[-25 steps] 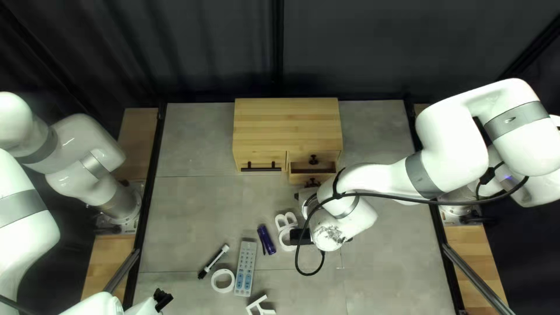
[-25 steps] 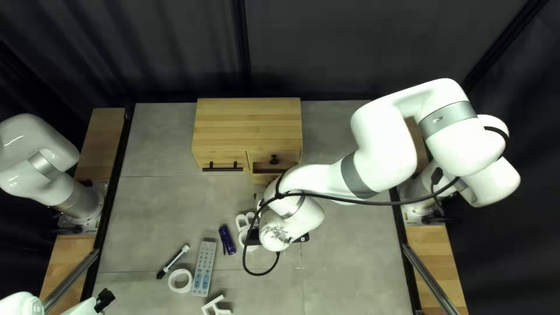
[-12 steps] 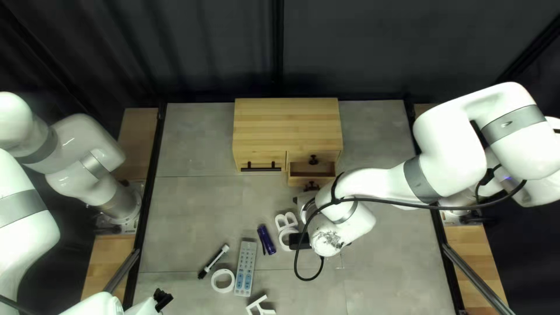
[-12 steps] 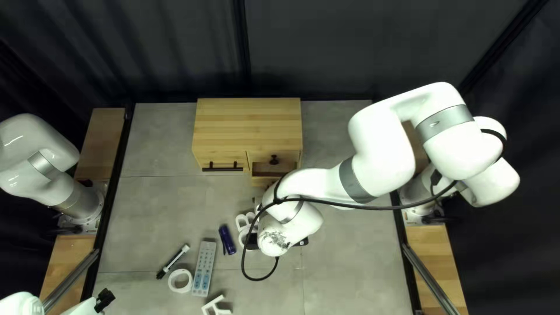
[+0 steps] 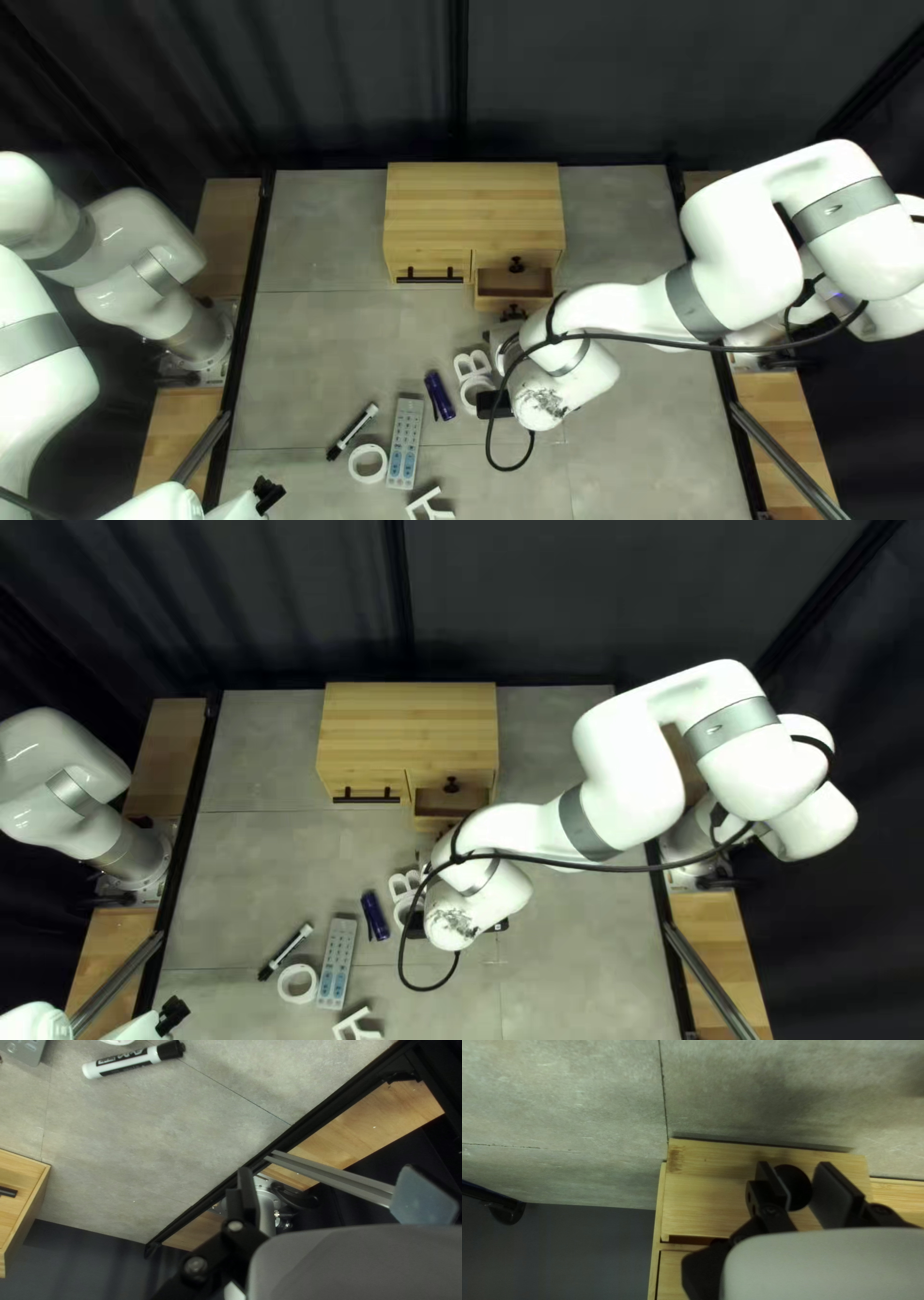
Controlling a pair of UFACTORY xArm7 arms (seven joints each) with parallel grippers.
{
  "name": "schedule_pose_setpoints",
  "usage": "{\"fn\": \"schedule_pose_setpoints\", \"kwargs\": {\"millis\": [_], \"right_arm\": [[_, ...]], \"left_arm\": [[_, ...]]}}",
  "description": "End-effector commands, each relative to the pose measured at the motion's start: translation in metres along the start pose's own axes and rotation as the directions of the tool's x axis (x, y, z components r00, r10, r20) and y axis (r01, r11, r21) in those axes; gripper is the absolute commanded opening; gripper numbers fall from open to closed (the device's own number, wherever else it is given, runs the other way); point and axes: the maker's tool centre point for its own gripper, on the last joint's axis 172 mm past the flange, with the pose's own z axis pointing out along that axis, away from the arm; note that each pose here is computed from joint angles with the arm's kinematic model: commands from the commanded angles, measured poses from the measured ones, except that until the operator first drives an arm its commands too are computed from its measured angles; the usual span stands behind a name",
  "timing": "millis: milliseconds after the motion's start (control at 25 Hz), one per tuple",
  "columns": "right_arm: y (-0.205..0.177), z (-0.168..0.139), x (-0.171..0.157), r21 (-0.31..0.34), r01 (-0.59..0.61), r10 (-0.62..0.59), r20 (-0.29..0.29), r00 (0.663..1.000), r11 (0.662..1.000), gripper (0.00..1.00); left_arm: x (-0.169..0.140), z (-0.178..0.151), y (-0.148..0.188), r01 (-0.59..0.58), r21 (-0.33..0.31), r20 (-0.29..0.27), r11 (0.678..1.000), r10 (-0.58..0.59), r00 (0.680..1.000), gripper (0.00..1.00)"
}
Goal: Open drawers and place objects into drawer and close
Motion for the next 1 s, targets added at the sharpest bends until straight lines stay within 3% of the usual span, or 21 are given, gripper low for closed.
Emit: {"fn": "schedule_pose_setpoints", "kwargs": {"millis": [40,1000], "right_arm": [[0.000,-0.001,0.004,-0.001,0.002,-0.002,-0.001,1.000,1.000,0.04],[0.003,-0.015,0.016,-0.005,0.019,-0.019,-0.004,1.000,1.000,0.04]], "left_arm": [[0.000,0.000,0.000,0.000,0.000,0.000,1.000,0.000,1.000,1.00],[0.000,0.000,0.000,0.000,0.000,0.000,1.000,0.000,1.000,1.00]]}}
